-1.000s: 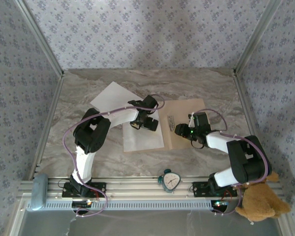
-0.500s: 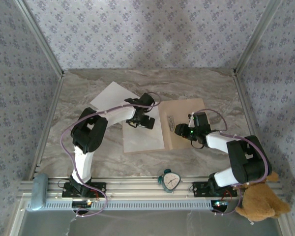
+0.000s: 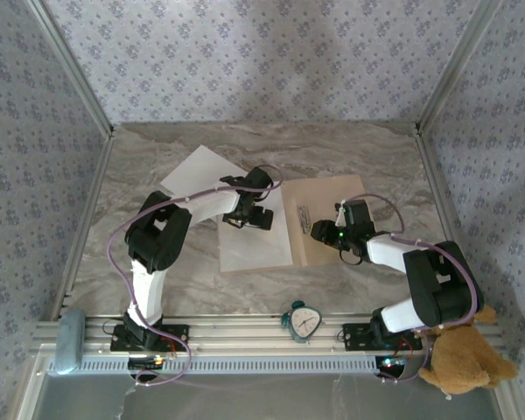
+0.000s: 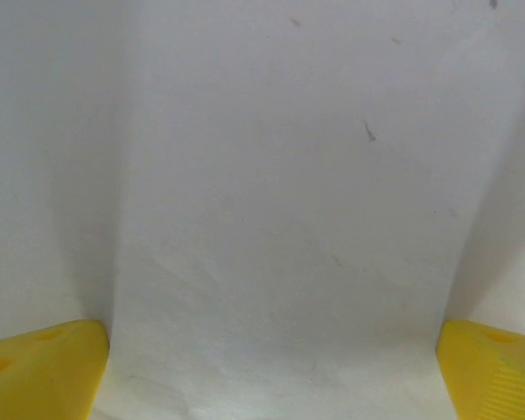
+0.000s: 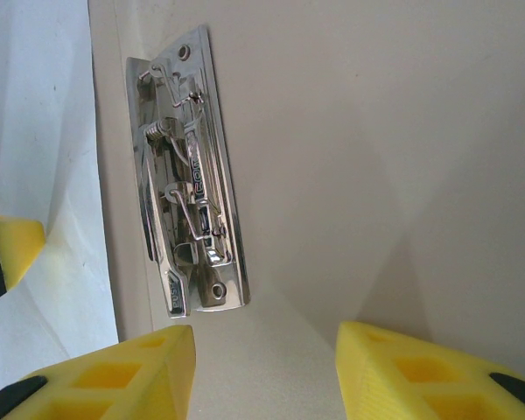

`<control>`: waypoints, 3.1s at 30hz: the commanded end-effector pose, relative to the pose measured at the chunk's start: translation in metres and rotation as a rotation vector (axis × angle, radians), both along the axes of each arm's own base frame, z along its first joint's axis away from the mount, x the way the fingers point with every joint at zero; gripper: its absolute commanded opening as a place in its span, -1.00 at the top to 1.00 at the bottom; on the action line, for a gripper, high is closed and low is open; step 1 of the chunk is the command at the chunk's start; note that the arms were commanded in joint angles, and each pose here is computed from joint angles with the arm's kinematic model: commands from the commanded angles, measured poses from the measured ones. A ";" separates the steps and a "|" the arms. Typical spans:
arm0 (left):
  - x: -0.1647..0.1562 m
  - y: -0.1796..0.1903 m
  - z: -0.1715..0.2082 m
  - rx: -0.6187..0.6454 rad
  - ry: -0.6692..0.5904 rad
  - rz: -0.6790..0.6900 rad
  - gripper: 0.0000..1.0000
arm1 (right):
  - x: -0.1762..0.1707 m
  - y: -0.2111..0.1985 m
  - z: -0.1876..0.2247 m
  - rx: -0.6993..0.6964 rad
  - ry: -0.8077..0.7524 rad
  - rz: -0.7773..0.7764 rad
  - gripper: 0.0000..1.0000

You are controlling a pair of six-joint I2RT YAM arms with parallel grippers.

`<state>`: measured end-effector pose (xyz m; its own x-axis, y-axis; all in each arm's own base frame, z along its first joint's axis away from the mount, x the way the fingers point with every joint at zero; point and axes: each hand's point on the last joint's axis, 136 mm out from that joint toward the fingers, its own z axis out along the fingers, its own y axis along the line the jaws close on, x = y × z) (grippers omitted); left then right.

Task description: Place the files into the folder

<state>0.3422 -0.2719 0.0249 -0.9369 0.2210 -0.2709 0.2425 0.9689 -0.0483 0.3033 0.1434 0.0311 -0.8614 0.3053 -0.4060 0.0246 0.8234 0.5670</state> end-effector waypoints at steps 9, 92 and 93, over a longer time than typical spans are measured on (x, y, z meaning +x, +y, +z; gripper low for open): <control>-0.023 -0.003 0.004 -0.062 0.069 0.034 -0.92 | -0.027 -0.016 -0.033 -0.073 0.130 -0.048 0.03; 0.005 0.003 0.011 0.027 0.006 -0.075 -1.00 | -0.030 0.006 -0.005 -0.038 0.059 0.032 -0.04; 0.002 0.003 0.008 0.025 0.019 -0.074 -1.00 | -0.031 0.006 -0.007 -0.035 0.064 0.028 -0.03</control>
<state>0.3470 -0.2685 0.0364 -0.9203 0.2851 -0.2681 0.2998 0.9539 -0.0147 0.2773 0.1526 0.0344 -0.8859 0.2639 -0.3815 0.0173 0.8407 0.5412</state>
